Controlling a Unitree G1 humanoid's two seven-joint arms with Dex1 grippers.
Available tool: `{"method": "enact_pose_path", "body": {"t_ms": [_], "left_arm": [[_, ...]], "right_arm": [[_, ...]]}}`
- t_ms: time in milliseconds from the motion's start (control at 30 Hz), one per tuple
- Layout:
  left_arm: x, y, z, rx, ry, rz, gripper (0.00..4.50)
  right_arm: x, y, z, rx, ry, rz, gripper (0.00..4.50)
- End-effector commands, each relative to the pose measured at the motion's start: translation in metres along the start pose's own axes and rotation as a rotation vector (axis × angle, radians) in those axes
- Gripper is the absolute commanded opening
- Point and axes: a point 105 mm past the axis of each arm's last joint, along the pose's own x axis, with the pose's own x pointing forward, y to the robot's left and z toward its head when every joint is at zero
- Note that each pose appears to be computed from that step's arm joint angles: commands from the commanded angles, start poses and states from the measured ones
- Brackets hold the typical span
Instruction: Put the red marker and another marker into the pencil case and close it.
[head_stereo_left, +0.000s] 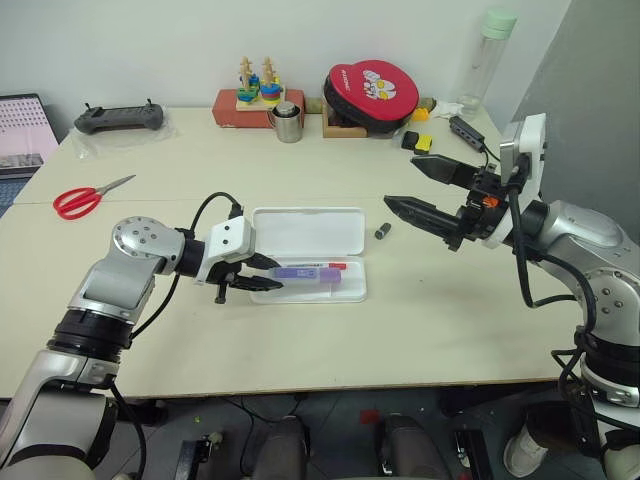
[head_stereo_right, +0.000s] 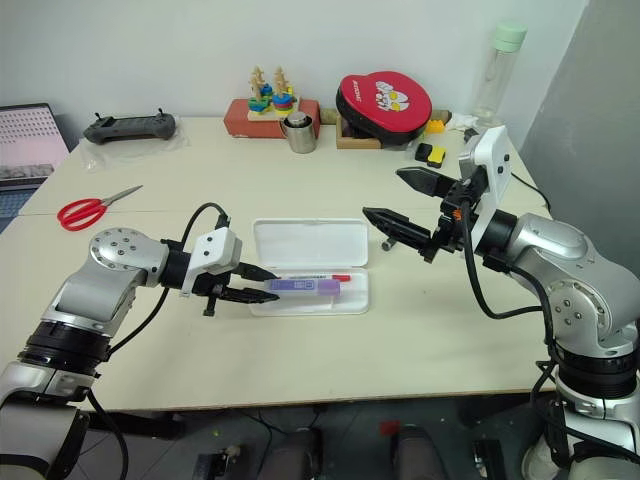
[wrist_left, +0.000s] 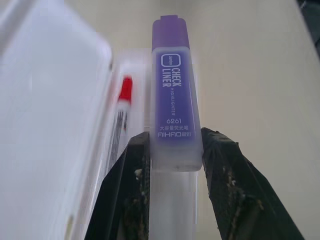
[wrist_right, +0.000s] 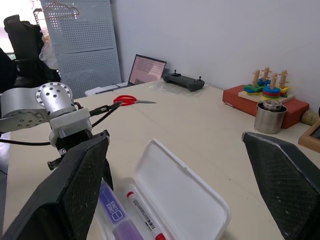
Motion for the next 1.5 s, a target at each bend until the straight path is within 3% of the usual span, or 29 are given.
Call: {"method": "enact_pose_path", "body": {"t_ms": [33,467,533,733,833,1000,1167,1500], "left_arm": [[-0.004,0.005,-0.005,0.050,0.061,-0.010,1.19],[-0.002,0.001,-0.019,0.045,0.121,-0.032,1.19],[-0.002,0.002,-0.021,0.046,0.127,-0.025,1.90],[0.001,0.003,-0.022,0.050,0.131,-0.017,3.14],[0.001,0.006,-0.016,0.054,0.101,0.002,3.56],[0.002,0.015,0.034,0.009,-0.181,0.063,4.46],[0.006,0.028,0.083,-0.079,-0.479,0.200,4.46],[0.036,0.045,0.094,-0.203,-0.574,0.449,4.46]], "right_arm": [[-0.002,0.013,0.003,-0.030,-0.005,0.028,4.50],[-0.002,0.026,-0.009,-0.003,0.057,0.086,4.50],[-0.002,0.027,-0.011,-0.001,0.068,0.096,4.50],[-0.003,0.028,-0.012,0.004,0.076,0.101,4.50],[-0.003,0.027,-0.014,0.008,0.081,0.101,4.50],[-0.002,0.020,-0.020,0.019,0.080,0.063,4.50],[0.004,-0.018,-0.047,0.025,0.143,-0.150,4.50],[0.026,-0.091,-0.112,0.090,0.292,-0.606,4.50]]}}
